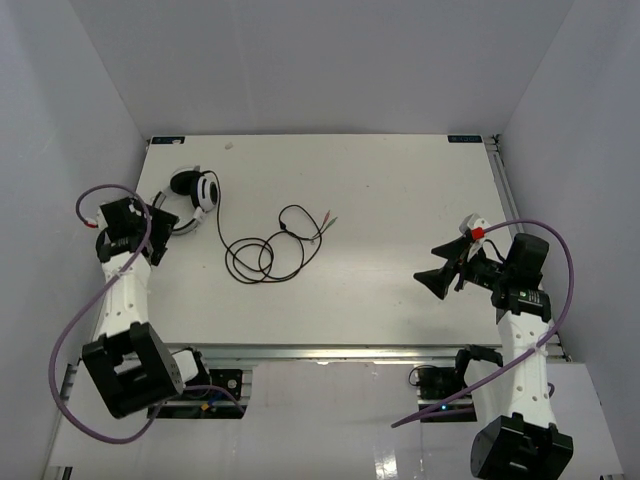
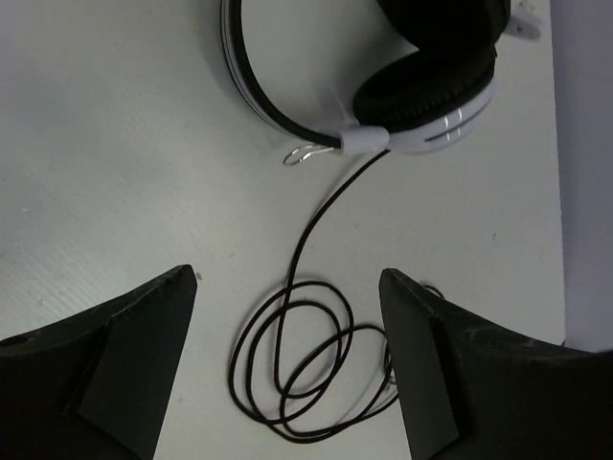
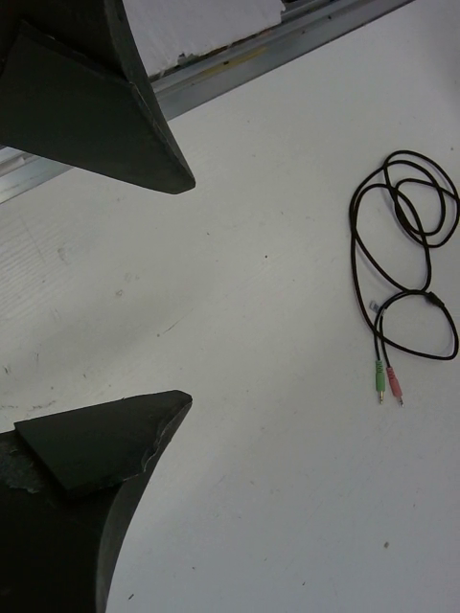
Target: Wrap the headphones
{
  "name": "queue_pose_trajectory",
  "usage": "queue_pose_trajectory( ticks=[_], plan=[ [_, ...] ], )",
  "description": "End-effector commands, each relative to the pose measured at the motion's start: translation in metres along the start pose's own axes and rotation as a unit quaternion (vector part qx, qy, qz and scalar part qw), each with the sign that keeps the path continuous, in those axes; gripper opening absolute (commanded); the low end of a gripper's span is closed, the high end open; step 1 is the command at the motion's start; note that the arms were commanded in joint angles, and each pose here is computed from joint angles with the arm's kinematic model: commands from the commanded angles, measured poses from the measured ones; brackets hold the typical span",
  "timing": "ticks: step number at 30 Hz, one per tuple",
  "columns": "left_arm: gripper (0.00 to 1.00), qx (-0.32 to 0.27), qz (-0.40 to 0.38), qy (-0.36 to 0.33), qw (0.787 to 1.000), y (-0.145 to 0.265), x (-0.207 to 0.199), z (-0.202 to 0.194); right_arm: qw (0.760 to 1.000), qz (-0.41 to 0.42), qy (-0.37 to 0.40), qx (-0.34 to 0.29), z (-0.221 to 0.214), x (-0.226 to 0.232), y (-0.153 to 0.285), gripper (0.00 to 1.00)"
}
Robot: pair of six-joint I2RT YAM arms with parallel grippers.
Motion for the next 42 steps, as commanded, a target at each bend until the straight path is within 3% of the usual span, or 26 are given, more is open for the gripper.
queue_pose_trajectory(
  ticks=[1,9,18,22,25,31,34,38,40,42],
  plan=[
    [0.87,-0.002,0.008,0.059,0.998,-0.02,-0.02,0.026,1.0,0.005,0.009,-0.011,0.005,0.002,0.0,0.9],
    [0.81,0.043,0.204,0.031,0.978,-0.105,0.019,0.047,1.0,-0.005,0.005,-0.008,0.003,-0.002,0.0,0.9],
    [0.72,0.078,0.229,0.025,0.97,-0.159,0.044,0.03,1.0,-0.014,0.0,0.0,0.0,-0.007,-0.001,0.9],
    [0.5,0.09,0.223,0.032,0.97,-0.171,0.046,0.023,1.0,-0.019,-0.001,0.003,-0.002,-0.009,-0.001,0.9],
    [0.24,0.097,0.23,0.025,0.968,-0.176,0.054,0.016,1.0,-0.022,0.0,0.005,-0.003,-0.011,-0.001,0.9],
    [0.06,0.096,0.229,0.003,0.969,-0.172,0.06,0.016,1.0,-0.024,0.0,0.007,-0.004,-0.012,-0.001,0.9],
    [0.0,0.091,0.158,-0.011,0.983,-0.161,0.027,0.025,1.0,-0.026,0.001,0.007,-0.005,-0.011,-0.001,0.9],
    [0.0,0.08,-0.024,-0.078,0.993,-0.12,-0.054,0.037,1.0,-0.02,0.008,0.005,-0.006,-0.008,-0.001,0.9],
    [0.0,0.091,-0.103,-0.113,0.984,-0.096,-0.087,0.028,1.0,-0.012,0.01,0.003,-0.006,-0.005,-0.001,0.9],
    [0.0,0.107,-0.192,-0.169,0.961,-0.058,-0.131,-0.002,1.0,-0.004,0.018,0.006,-0.007,-0.004,-0.002,0.9]
  ],
)
Point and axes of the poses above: each gripper's point midway between its finger pads, its own y axis back along the fingers, its own x axis along the line the jaws close on, z = x × y, the point moved 1 cm from there along y, back along the fingers, and after that the axes turned 3 degrees about y, right-handed, at the moved point
